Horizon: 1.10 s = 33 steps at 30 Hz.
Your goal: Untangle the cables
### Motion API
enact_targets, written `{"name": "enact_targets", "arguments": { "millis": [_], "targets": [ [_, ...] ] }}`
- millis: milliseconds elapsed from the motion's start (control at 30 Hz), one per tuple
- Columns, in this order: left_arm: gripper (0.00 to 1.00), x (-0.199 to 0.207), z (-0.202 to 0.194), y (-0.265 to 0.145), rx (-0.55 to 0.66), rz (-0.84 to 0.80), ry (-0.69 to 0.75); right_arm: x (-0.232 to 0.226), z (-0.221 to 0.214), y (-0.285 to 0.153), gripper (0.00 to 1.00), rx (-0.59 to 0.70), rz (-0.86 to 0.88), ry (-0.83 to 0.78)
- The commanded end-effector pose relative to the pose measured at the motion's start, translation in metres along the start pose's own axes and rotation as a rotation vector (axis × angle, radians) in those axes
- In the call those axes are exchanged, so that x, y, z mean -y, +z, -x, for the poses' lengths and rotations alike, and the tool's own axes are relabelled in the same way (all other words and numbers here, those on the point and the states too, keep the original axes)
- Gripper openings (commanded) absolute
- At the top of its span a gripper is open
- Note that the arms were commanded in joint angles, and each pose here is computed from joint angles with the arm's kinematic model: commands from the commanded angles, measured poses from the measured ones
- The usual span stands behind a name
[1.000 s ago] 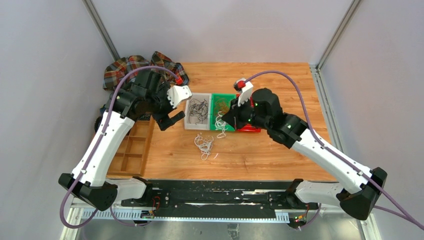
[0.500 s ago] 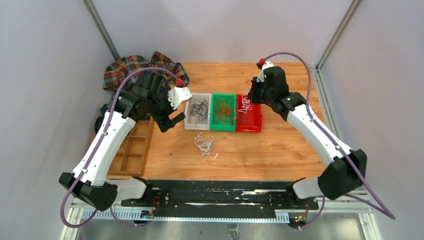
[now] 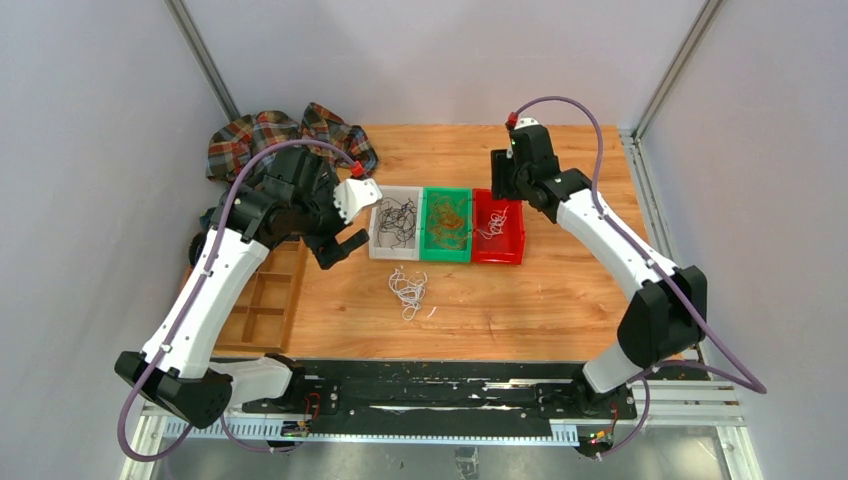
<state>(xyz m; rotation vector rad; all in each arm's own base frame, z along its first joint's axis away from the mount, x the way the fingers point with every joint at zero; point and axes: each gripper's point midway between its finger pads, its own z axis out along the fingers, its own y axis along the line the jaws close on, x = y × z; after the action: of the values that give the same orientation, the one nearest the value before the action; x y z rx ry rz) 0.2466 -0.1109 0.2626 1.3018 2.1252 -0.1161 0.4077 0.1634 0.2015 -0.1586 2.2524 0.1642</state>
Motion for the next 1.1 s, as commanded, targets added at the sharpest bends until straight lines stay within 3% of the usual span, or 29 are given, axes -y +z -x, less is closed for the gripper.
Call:
{"name": "enact_targets", "arguments": {
  "millis": [0, 267, 400, 600, 733, 900, 1067],
  "targets": [
    [0.98, 0.003, -0.004, 0.002, -0.003, -0.007, 0.002, -0.03, 0.01, -0.04, 0.52, 0.084, 0.092, -0.065],
    [0.98, 0.001, -0.01, 0.01, -0.034, -0.019, -0.01, -0.173, -0.106, -0.069, 0.48, -0.007, 0.508, -0.303],
    [0.98, -0.003, -0.012, 0.007, -0.037, -0.001, -0.018, -0.213, -0.154, -0.06, 0.47, -0.086, 0.587, -0.37],
    [0.98, -0.012, -0.017, -0.004, -0.032, 0.048, -0.009, -0.224, -0.205, -0.026, 0.41, -0.242, 0.545, -0.37],
    [0.98, -0.01, -0.022, -0.006, -0.035, 0.055, -0.01, -0.216, -0.224, -0.011, 0.25, -0.29, 0.491, -0.374],
    [0.98, -0.002, -0.033, 0.001, -0.059, 0.028, -0.009, -0.211, -0.213, -0.033, 0.01, -0.24, 0.524, -0.318],
    [0.98, 0.006, -0.037, 0.01, -0.066, -0.018, -0.026, -0.215, -0.202, -0.067, 0.01, -0.194, 0.643, -0.281]
  ]
}}
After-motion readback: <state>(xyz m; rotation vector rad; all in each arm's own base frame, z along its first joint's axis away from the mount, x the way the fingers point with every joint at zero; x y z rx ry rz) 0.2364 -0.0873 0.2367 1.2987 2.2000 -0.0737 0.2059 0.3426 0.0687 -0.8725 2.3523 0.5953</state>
